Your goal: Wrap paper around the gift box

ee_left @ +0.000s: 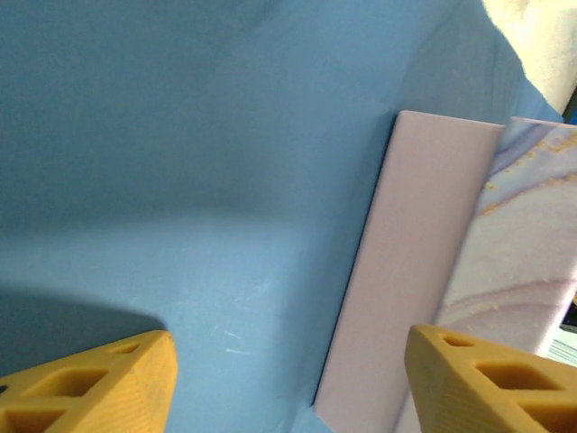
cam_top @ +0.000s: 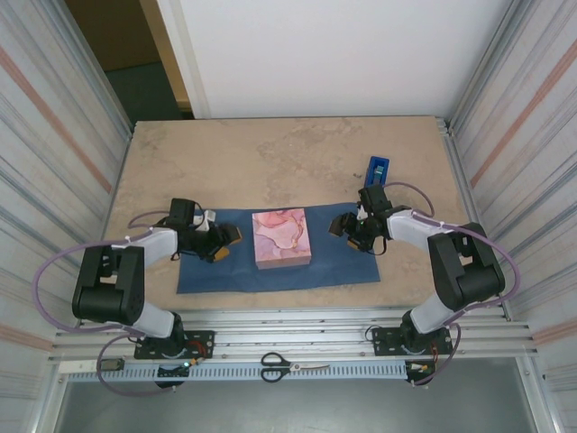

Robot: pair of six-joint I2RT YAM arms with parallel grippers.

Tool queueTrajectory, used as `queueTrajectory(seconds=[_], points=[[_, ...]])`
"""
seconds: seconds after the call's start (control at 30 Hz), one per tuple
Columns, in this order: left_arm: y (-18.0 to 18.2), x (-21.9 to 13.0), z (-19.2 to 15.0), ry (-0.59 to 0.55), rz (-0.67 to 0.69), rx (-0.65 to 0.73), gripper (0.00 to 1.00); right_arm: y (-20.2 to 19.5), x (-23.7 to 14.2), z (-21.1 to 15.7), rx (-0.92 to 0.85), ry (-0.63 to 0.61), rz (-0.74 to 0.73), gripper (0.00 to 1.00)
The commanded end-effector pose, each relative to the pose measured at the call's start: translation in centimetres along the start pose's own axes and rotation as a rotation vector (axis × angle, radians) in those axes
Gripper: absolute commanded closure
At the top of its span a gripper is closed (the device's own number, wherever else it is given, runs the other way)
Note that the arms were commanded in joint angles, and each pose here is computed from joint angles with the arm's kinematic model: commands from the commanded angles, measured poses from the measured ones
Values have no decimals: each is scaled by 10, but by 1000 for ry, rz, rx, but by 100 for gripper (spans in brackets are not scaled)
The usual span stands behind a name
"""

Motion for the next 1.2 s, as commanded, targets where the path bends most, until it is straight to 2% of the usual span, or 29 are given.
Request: queueTrajectory(seconds=[0.0, 0.1, 0.2, 0.37, 0.57, 0.7, 0.93, 1.17], points=[[-23, -21, 0, -57, -78, 80, 27, 29, -22, 5, -80, -45, 50, 27], [-44, -33, -6, -78, -130, 156, 20, 52, -32, 3, -130, -70, 99, 20], [-65, -28, -15, -31, -172, 237, 16, 78, -33, -2, -172, -75, 207, 13], [-77, -5, -22, 33, -132, 269, 15, 96, -15, -13, -205, 14, 241, 7], [-65, 17, -18, 68, -39, 233, 16, 95, 15, -27, -204, 119, 224, 7], [-64, 30, -19, 128, -58, 231, 21, 95, 28, -32, -196, 182, 242, 13], [-68, 35, -25, 151, -70, 262, 34, 106, 20, -37, -211, 187, 286, 22], [-71, 23, -29, 118, -64, 285, 36, 114, 14, -47, -223, 187, 295, 22]])
Point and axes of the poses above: each hand's point on the last joint's axis, 136 mm out from that joint toward the fingers, its own x axis out along the fingers, its own y axis along the line the jaws close on, z = x × y, the point moved 8 cm from there along -x, back along the fingers, and after that the axes turned 6 degrees about -x, right-handed, at the moved point
